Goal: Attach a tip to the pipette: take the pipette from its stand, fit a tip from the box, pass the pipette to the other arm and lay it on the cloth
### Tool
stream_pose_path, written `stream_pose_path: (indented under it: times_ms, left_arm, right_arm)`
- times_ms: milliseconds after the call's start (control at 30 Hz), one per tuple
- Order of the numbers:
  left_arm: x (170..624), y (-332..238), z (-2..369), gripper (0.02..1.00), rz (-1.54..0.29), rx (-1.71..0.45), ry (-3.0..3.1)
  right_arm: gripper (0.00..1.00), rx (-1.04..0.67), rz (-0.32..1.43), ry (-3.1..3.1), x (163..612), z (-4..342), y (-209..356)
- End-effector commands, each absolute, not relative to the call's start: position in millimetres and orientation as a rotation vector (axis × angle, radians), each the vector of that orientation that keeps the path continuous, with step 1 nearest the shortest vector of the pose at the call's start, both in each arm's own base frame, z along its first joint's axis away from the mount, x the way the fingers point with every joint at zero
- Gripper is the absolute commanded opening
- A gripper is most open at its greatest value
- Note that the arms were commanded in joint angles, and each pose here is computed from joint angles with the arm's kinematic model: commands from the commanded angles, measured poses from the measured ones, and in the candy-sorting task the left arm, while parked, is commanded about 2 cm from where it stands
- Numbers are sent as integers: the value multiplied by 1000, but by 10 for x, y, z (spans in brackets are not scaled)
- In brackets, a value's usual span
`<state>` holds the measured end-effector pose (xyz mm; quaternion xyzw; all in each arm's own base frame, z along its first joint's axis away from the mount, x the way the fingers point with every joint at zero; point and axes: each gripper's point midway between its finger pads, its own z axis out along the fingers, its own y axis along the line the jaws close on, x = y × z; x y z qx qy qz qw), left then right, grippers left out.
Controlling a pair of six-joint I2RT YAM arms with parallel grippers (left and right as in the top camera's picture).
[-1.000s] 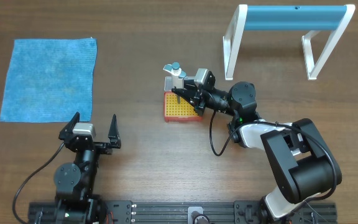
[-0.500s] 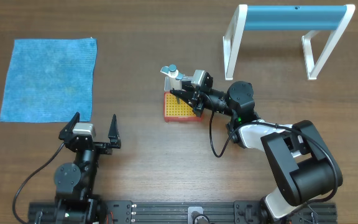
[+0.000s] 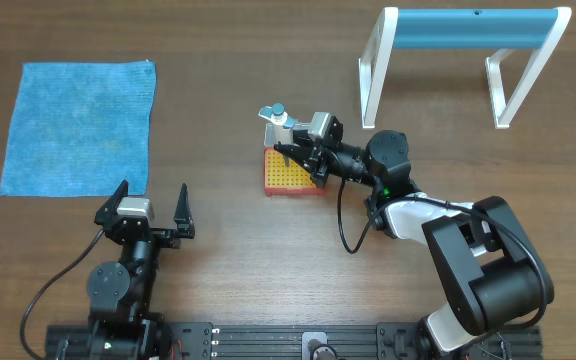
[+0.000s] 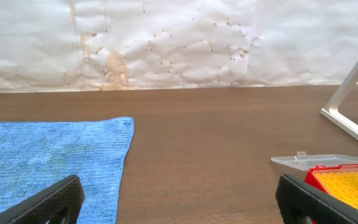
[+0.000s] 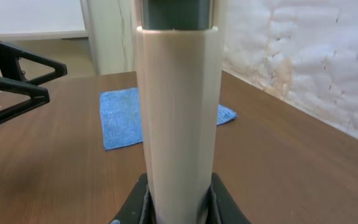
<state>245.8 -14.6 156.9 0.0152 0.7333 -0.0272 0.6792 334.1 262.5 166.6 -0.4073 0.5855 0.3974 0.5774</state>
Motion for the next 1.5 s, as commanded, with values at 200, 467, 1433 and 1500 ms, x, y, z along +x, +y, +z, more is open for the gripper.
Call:
stream_pose_path:
  times_ms: [200, 467, 1433, 1500]
  left_arm:
    - [2454, -163, 1552, 998, -53, 58, 1650]
    - [2454, -163, 1552, 998, -53, 58, 1650]
    - [2454, -163, 1552, 998, -53, 58, 1650]
    - [2454, -162, 1552, 998, -52, 57, 1650]
  right_arm:
    - [77, -921, 961, 1248, 3283, 2307, 2694]
    - [77, -925, 936, 1159, 3103, 3119, 2629]
    - [77, -1066, 1336, 1266, 2243, 3469, 2517]
    - [82, -1040, 1378, 1307, 2241, 3455, 2517]
